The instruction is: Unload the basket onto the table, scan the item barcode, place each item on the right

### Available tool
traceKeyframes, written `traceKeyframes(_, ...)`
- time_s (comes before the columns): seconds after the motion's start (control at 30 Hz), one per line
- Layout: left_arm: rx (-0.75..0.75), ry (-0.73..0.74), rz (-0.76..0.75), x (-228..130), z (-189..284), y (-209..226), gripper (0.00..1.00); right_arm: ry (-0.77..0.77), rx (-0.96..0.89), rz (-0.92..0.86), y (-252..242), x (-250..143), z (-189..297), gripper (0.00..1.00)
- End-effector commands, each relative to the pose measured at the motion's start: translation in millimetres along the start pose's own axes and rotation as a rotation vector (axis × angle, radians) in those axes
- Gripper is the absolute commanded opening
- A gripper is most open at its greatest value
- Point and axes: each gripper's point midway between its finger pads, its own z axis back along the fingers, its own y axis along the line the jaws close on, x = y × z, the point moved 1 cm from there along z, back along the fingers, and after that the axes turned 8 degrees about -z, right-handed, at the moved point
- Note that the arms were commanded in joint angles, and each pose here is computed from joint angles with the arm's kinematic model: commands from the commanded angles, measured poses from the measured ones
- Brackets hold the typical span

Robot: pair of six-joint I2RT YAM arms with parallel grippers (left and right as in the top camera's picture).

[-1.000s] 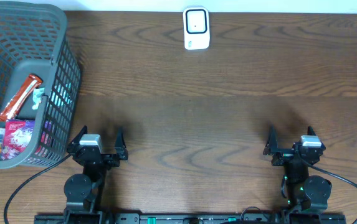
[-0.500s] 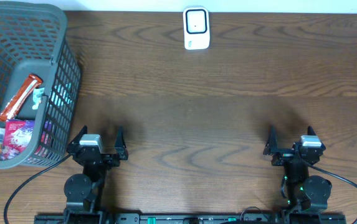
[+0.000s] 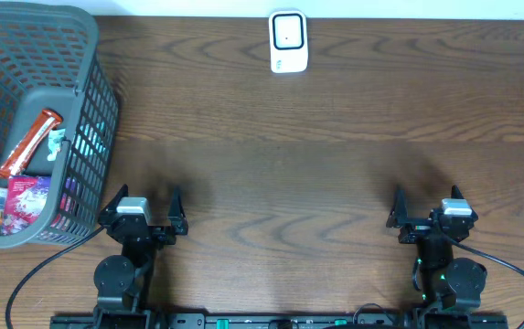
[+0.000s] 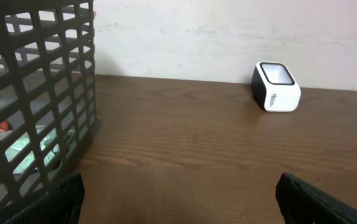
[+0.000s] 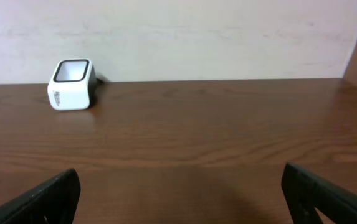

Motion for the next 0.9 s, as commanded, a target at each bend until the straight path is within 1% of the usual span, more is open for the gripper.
traceKeyframes(0.0, 0.003, 0.053, -0.015, -16.2, -1.0, 0.6, 0.98, 0.003, 0.006, 0.008, 1.3, -1.2, 0.1, 0.99)
traceKeyframes(0.23, 0.003, 0.053, -0.015, -16.2, -1.0, 0.6, 0.98, 0.003, 0.006, 0.008, 1.3, -1.2, 0.1, 0.99)
traceKeyframes(0.3, -0.02, 0.023, 0.012, -9.0, -1.2, -3.3, 0.98, 0.003, 0.006, 0.008, 1.3, -1.2, 0.1, 0.99)
traceKeyframes(0.33, -0.063, 0.012, 0.052, -6.3, -1.0, -10.0, 0.98, 0.003, 0.006, 0.008, 1.3, -1.2, 0.1, 0.99)
traceKeyframes(0.37, -0.199, 0.017, 0.158, -4.5, 1.9, -32.0, 0.98, 0.003, 0.006, 0.008, 1.3, -1.2, 0.1, 0.99)
traceKeyframes(0.4, -0.282, 0.024, 0.203, -3.5, 5.1, -44.9, 0.98, 0.003, 0.006, 0.008, 1.3, -1.2, 0.1, 0.99)
traceKeyframes(0.47, -0.365, 0.002, 0.212, 3.6, 9.3, -57.2, 0.98, 0.003, 0.006, 0.008, 1.3, -1.2, 0.1, 0.99)
traceKeyframes(0.5, -0.37, -0.028, 0.21, 10.7, 9.8, -57.4, 0.98, 0.003, 0.006, 0.008, 1.3, -1.2, 0.1, 0.99)
traceKeyframes(0.57, -0.41, -0.145, 0.202, 38.9, 15.0, -60.7, 0.98, 0.003, 0.006, 0.008, 1.3, -1.2, 0.1, 0.99)
traceKeyframes(0.6, -0.458, -0.358, 0.144, 87.7, 32.1, -64.2, 0.98, 0.003, 0.006, 0.008, 1.3, -1.2, 0.1, 0.99)
traceKeyframes(0.67, -0.428, -0.54, 0.128, 133.4, 52.1, -56.0, 0.98, 0.003, 0.006, 0.008, 1.3, -1.2, 0.1, 0.99)
traceKeyframes(0.73, -0.358, -0.624, 0.138, 165.9, 64.5, -42.8, 0.98, 0.003, 0.006, 0.008, 1.3, -1.2, 0.1, 0.99)
traceKeyframes(0.8, -0.283, -0.658, 0.127, 192.3, 71.7, -31.1, 0.98, 0.003, 0.006, 0.008, 1.3, -1.2, 0.1, 0.99)
traceKeyframes(0.87, -0.198, -0.663, 0.068, 220.8, 74.6, -20.4, 0.98, 0.003, 0.006, 0.008, 1.3, -1.2, 0.1, 0.99)
